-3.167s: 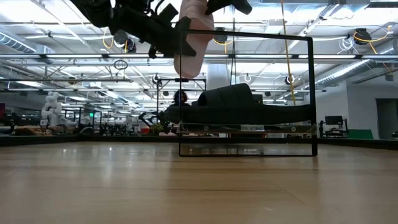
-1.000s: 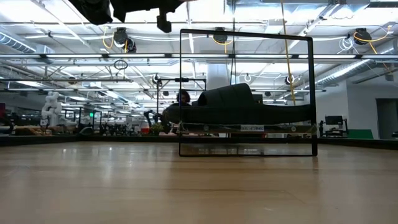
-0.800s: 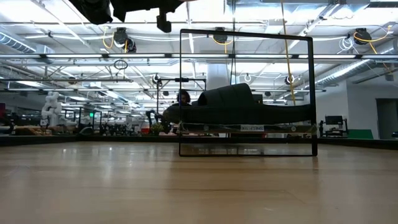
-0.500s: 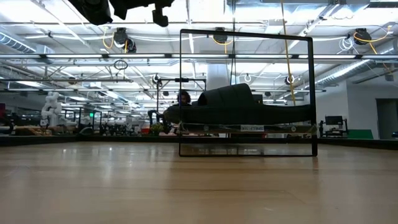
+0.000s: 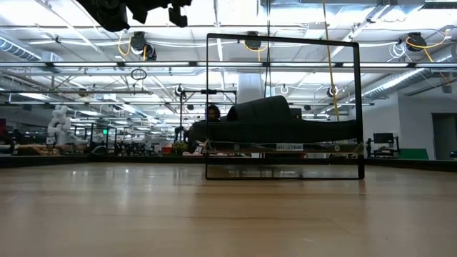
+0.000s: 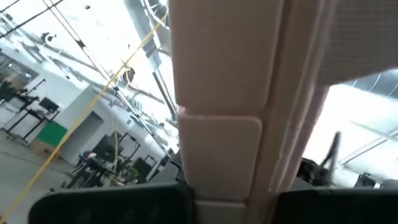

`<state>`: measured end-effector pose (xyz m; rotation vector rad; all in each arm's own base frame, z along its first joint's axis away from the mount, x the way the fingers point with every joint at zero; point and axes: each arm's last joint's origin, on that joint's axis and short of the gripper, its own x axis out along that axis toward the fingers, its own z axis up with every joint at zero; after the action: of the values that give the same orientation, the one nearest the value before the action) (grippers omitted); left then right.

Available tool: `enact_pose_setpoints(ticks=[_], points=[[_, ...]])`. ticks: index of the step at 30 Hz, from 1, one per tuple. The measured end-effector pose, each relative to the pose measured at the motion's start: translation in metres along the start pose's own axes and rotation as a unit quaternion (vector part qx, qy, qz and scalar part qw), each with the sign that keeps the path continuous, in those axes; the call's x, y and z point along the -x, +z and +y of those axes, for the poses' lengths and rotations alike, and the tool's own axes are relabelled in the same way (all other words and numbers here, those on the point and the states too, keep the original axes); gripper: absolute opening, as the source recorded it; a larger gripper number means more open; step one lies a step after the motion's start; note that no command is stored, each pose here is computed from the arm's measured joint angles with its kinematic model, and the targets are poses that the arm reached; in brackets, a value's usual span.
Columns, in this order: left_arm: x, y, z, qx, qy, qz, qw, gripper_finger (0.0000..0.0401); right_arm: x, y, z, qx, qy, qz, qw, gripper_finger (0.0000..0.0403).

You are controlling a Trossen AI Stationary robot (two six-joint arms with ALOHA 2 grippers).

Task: Pick and place slides into the shelf
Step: Put the pink slide on the shelf

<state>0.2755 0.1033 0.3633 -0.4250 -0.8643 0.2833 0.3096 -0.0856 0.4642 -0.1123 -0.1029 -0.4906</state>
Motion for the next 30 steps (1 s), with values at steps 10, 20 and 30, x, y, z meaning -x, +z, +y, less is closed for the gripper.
enact_pose_setpoints(ticks=[10, 20, 30], points=[[-0.005, 0.013, -0.003, -0.033, -0.025, -0.046, 0.998, 0.0050, -0.008, 0.004, -0.023, -0.166, 0.097, -0.046, 0.980, 0.0197], [-0.033, 0.028, -0.015, -0.103, -0.041, -0.025, 0.993, 0.0050, -0.031, -0.010, -0.020, -0.248, 0.156, -0.060, 0.954, 0.0197], [-0.039, 0.031, -0.014, -0.133, -0.026, -0.017, 0.991, 0.0050, -0.032, -0.009, -0.019, -0.257, 0.167, -0.068, 0.950, 0.0197]])
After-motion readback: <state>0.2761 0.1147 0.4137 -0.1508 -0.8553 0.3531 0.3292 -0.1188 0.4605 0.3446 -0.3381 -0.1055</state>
